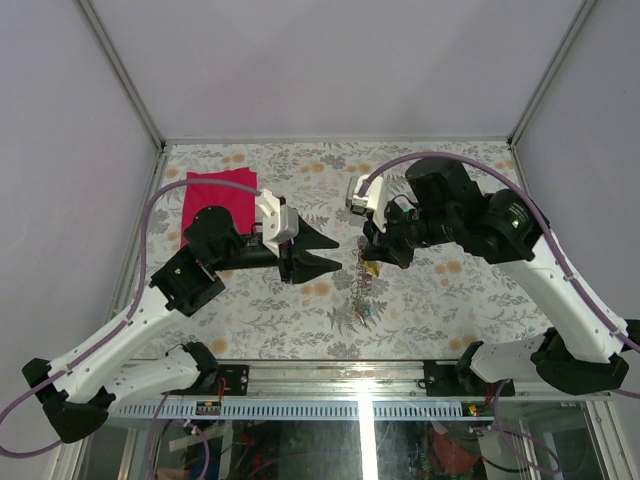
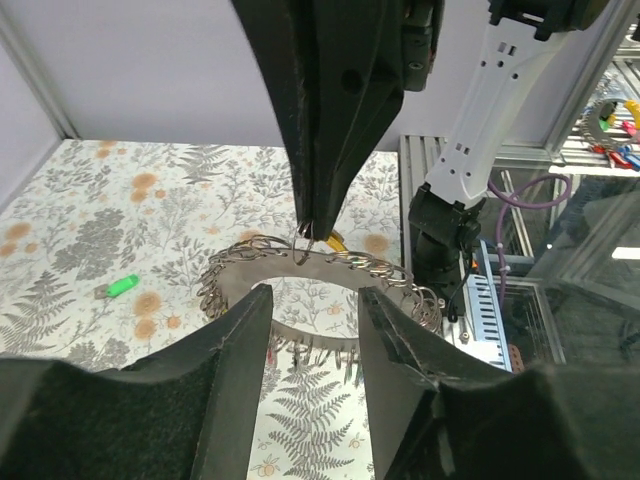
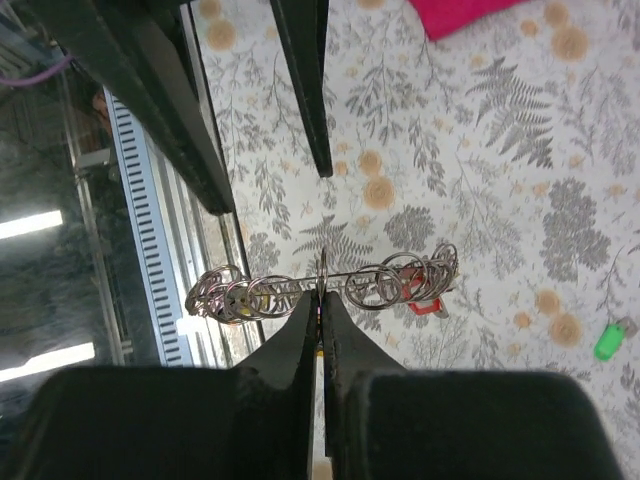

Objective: Put the keys on the keyring

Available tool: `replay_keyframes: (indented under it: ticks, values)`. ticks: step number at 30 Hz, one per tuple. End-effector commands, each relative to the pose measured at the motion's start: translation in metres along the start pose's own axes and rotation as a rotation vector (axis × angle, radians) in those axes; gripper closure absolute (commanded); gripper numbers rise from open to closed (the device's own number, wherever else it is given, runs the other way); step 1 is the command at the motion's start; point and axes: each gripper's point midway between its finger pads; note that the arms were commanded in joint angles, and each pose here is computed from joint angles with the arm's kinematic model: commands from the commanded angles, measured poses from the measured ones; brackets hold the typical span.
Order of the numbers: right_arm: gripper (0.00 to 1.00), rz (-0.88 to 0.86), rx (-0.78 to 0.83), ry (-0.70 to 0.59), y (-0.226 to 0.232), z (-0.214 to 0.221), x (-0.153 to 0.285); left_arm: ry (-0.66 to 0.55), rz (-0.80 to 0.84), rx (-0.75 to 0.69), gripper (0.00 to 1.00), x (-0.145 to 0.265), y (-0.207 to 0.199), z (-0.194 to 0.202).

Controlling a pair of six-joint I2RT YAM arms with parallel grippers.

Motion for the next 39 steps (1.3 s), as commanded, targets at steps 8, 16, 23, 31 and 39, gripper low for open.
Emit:
replay_keyframes:
  ticks: [8, 16, 23, 31, 39]
  values:
    - [1.0, 0.012, -0.054, 0.132, 0.0, 0.009, 0.002, -0.057, 0.103, -0.063, 0.58, -0.013, -0.005, -0.017]
    - [1.0, -0.028, -0.015, 0.128, 0.006, 0.003, -0.005, -0.044, 0.118, -0.05, 0.59, -0.019, -0.003, -0.009]
    - [1.0, -0.056, 0.006, 0.091, 0.011, -0.004, -0.006, -0.033, 0.126, -0.044, 0.6, -0.021, -0.003, -0.005]
    - [1.0, -0.097, 0.017, 0.071, 0.017, -0.01, -0.01, -0.023, 0.134, -0.039, 0.62, -0.023, -0.003, -0.003]
    - [1.0, -0.112, 0.026, 0.054, 0.019, -0.013, -0.012, -0.014, 0.146, -0.038, 0.67, -0.025, -0.003, 0.0]
Point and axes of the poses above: each gripper's point midway between its finger pads, its own x axis back along the fingers, its own y axis along the line the jaws close on, z = x × y
